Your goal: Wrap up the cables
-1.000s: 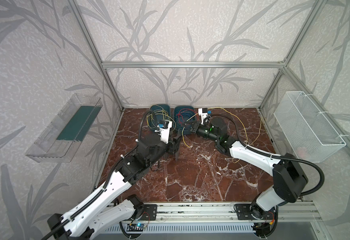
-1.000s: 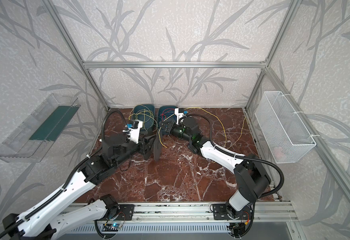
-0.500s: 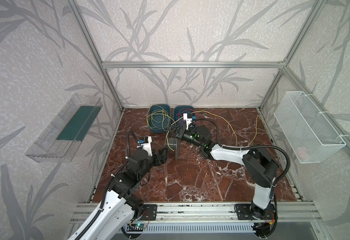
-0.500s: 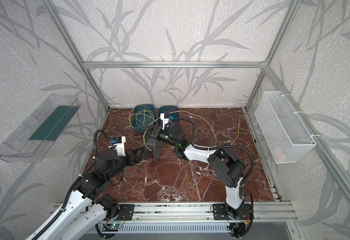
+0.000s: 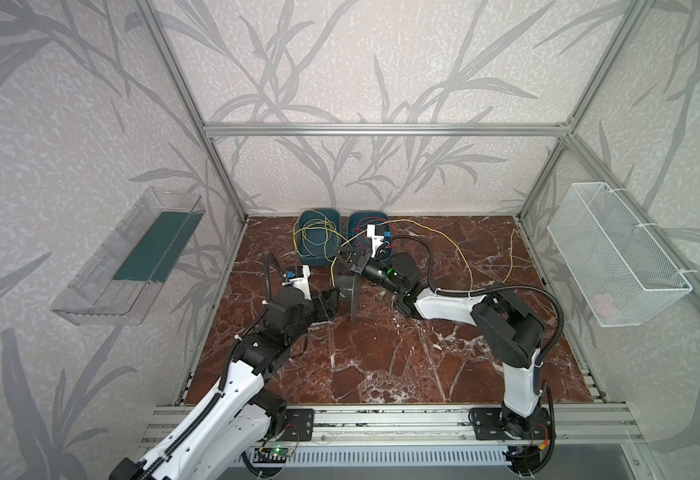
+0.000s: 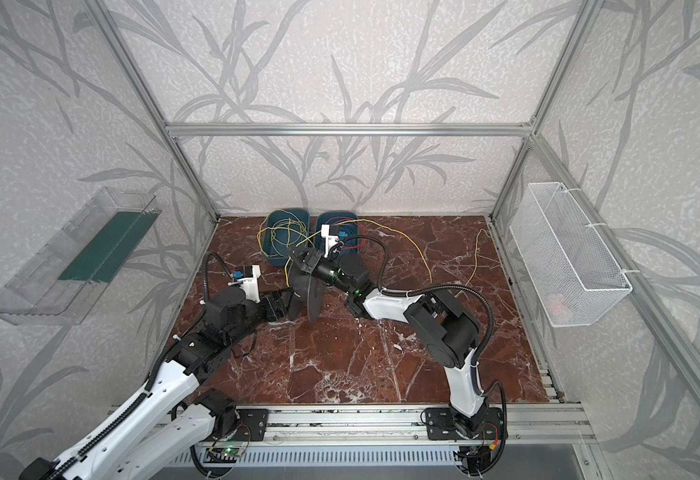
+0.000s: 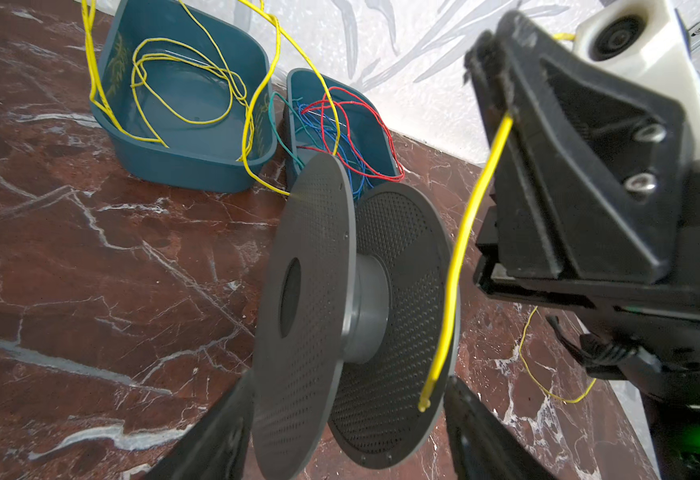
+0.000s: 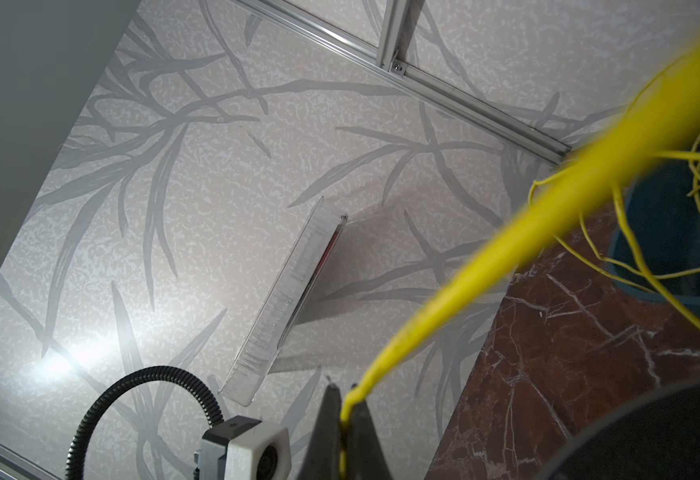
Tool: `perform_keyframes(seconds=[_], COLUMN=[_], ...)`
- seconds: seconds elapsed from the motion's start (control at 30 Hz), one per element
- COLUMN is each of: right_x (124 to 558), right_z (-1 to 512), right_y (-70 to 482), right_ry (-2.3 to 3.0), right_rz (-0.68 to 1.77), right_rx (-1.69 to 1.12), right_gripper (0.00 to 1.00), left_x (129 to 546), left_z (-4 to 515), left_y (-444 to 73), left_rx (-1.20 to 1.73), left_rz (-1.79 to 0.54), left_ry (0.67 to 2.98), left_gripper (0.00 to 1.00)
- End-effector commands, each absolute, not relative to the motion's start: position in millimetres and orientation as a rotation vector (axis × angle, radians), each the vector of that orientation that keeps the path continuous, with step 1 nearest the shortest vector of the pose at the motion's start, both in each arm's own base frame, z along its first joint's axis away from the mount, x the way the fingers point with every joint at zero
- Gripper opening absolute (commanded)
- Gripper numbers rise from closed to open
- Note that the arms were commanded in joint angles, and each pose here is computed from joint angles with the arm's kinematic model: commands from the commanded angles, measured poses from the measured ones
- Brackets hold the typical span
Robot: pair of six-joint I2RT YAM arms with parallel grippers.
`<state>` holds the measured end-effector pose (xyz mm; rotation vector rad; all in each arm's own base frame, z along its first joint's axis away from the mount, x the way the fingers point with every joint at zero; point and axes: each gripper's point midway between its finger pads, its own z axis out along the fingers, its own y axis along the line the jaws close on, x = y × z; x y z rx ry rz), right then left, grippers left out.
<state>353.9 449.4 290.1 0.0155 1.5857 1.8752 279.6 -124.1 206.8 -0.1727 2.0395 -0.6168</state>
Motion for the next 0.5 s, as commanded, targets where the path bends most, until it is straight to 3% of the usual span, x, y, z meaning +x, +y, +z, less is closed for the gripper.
perform_keyframes(seconds=[0.0, 0.17, 0.47], right_x=[355.3, 354.2, 355.8], right_z=[296.7, 285.9, 273.0], right_y=[450.9, 451.0, 452.3], right_ry=[1.528, 1.547, 1.573], right_rz=[1.896, 1.895, 1.893], right_rx=[-0.004, -0.004, 0.012], right_gripper=[0.00, 0.00, 0.00], left_x=[288.1, 290.2, 295.7], left_z=[214.1, 203.6, 190.4], left_y=[-119.1, -126.7, -122.8], left_rx=[-0.185, -0.170, -0.174], left_rz=[-0.600, -0.648, -0.604], left_ry=[1.983, 1.998, 2.017], left_gripper=[0.73, 0.73, 0.62])
